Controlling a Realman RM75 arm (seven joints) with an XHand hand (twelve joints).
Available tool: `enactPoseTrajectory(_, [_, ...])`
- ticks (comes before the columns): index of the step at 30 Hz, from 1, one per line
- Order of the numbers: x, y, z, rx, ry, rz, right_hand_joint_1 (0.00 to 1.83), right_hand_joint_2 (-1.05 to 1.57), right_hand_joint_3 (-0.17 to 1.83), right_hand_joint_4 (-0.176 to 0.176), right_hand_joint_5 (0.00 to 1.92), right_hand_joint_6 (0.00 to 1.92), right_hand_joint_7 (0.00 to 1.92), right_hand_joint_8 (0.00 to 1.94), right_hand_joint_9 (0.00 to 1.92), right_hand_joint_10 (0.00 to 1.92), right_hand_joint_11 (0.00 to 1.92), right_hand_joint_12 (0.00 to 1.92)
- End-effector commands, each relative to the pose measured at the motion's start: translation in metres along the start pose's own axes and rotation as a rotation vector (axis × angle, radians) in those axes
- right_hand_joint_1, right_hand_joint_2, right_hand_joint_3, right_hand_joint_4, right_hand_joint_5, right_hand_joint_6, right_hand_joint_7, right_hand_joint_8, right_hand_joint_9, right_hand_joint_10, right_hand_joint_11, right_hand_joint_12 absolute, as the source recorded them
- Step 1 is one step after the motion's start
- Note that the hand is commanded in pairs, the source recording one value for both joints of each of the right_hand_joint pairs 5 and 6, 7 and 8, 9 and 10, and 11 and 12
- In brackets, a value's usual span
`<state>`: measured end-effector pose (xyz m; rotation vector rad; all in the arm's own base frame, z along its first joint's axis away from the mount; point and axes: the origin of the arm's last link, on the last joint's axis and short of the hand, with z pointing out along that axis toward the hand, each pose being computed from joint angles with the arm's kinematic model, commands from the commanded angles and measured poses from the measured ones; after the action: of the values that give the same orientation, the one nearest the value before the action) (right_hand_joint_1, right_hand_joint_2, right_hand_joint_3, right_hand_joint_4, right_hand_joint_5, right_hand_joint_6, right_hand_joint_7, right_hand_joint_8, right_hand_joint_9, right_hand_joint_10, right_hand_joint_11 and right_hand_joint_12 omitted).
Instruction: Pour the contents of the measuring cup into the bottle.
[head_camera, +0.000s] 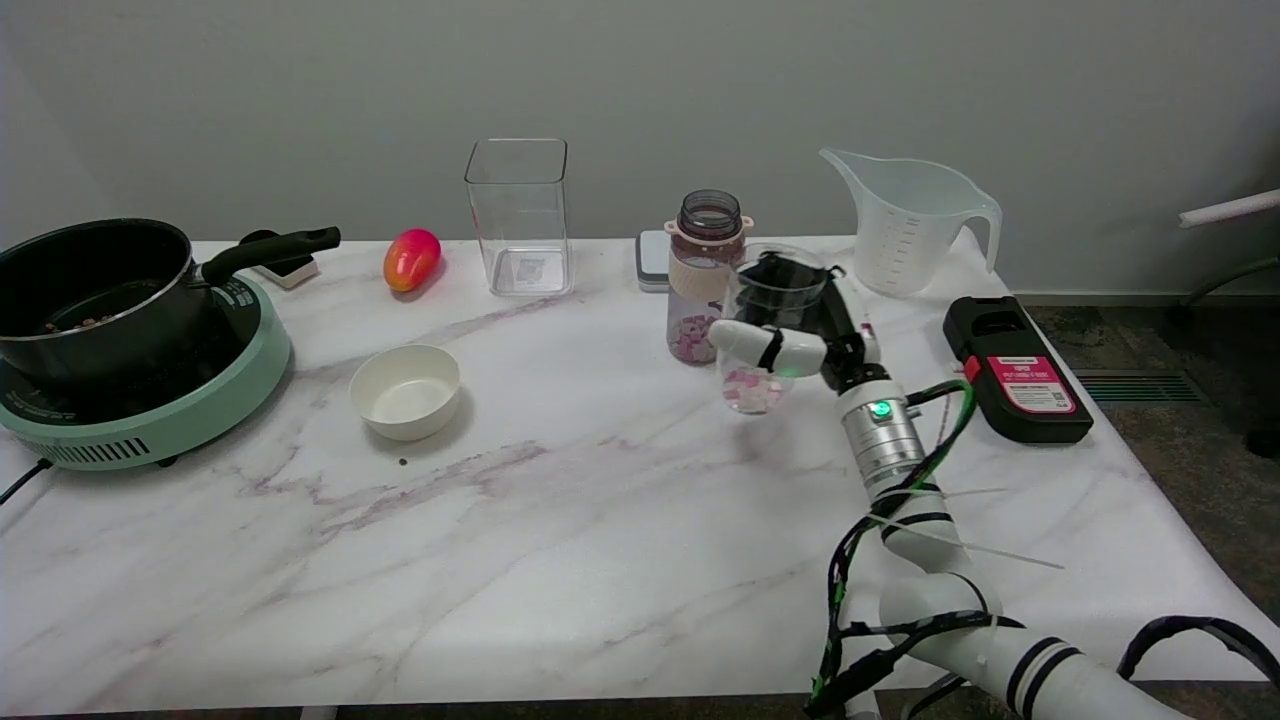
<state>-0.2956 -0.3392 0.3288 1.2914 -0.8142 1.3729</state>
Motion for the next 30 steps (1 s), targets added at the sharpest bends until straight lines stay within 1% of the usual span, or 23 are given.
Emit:
enactPoseTrajectory(1, [0.079, -0.038, -0.008, 0.106, 0.316, -0.112, 1.15, 1.57, 0.40, 0.000, 1.67, 1.67, 1.72, 1.72, 1.66, 1.66, 1.41, 1.41])
enactPoseTrajectory(7, [0.101, -0.055, 0.003, 0.142, 0.336, -0.176, 1.21, 1.57, 0.34, 0.000, 1.84, 1.84, 1.78, 1.78, 1.71, 1.71, 1.52, 1.52])
enactPoseTrajectory(11, [0.111, -0.067, 0.017, 0.154, 0.331, -0.207, 1.23, 1.57, 0.31, 0.000, 1.92, 1.92, 1.81, 1.81, 1.73, 1.73, 1.55, 1.55])
enactPoseTrajectory(13, [0.114, -0.073, 0.030, 0.147, 0.306, -0.220, 1.23, 1.57, 0.30, 0.000, 1.92, 1.92, 1.82, 1.82, 1.73, 1.73, 1.56, 1.56])
enactPoseTrajectory(16, [0.112, -0.083, 0.052, 0.149, 0.234, -0.273, 1.23, 1.57, 0.31, 0.000, 1.92, 1.92, 1.82, 1.82, 1.73, 1.73, 1.56, 1.56])
enactPoseTrajectory(21, [0.105, -0.096, 0.087, 0.135, 0.108, -0.380, 1.22, 1.57, 0.42, 0.000, 1.86, 1.86, 1.78, 1.78, 1.69, 1.69, 1.50, 1.50])
enactPoseTrajectory(25, [0.104, -0.098, 0.105, 0.137, 0.072, -0.469, 1.22, 1.56, 0.53, 0.000, 1.78, 1.78, 1.73, 1.73, 1.65, 1.65, 1.44, 1.44])
enactPoseTrajectory(28, [0.103, -0.100, 0.118, 0.149, 0.044, -0.522, 1.31, 1.43, 0.60, 0.000, 1.76, 1.76, 1.71, 1.71, 1.62, 1.62, 1.41, 1.41])
enactPoseTrajectory(30, [0.102, -0.105, 0.127, 0.162, 0.024, -0.583, 1.33, 1.40, 0.62, 0.000, 1.75, 1.75, 1.70, 1.70, 1.62, 1.62, 1.40, 1.40])
